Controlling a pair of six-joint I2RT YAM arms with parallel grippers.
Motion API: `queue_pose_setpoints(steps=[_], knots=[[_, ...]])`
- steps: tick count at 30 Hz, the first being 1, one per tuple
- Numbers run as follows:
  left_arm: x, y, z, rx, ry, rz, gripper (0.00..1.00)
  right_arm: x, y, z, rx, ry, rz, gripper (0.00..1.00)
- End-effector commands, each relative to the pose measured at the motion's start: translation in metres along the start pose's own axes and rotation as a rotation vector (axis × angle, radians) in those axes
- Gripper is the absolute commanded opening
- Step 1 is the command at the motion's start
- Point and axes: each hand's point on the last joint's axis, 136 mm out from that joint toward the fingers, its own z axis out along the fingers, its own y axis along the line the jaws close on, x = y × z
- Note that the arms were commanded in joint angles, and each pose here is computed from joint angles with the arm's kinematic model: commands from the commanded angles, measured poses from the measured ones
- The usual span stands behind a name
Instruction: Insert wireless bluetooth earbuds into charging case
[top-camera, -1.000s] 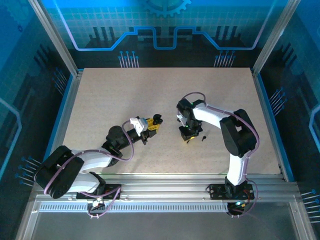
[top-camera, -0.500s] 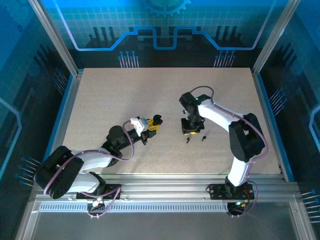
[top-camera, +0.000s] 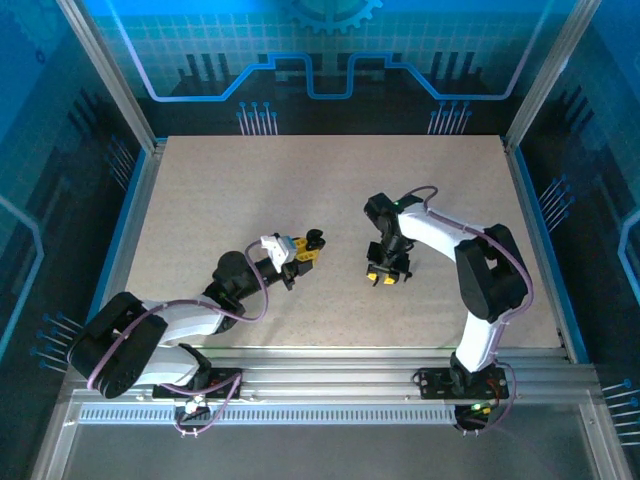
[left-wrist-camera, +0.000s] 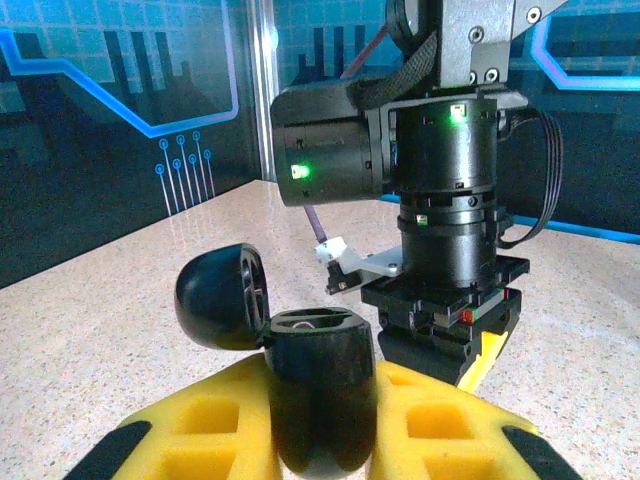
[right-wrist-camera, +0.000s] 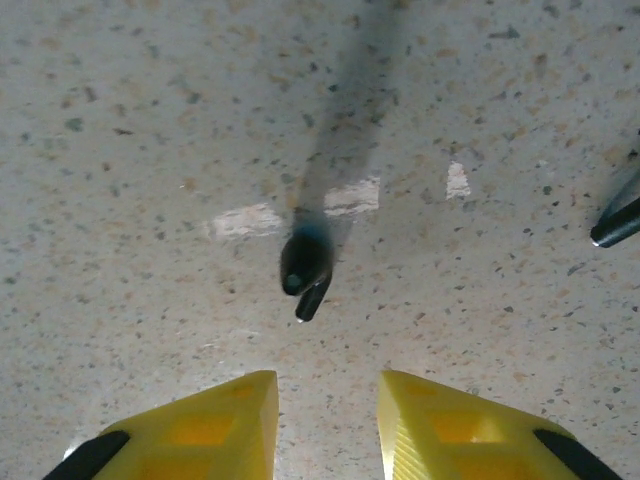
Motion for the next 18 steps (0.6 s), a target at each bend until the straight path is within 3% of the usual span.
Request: queue_pose_setpoints(steps=[1,18], knots=[[-0.007,0.002,0.0,-0.012,-0.026,0.016,0.17,-0.002,-0.003,0.008,-0.008,0.026,0.06,0.31],[-0.004,0.003,0.003,-0.008,-0.018,0.005,0.17,-0.017,0.003,0.019,-0.039,0.026,0.046,0.32]])
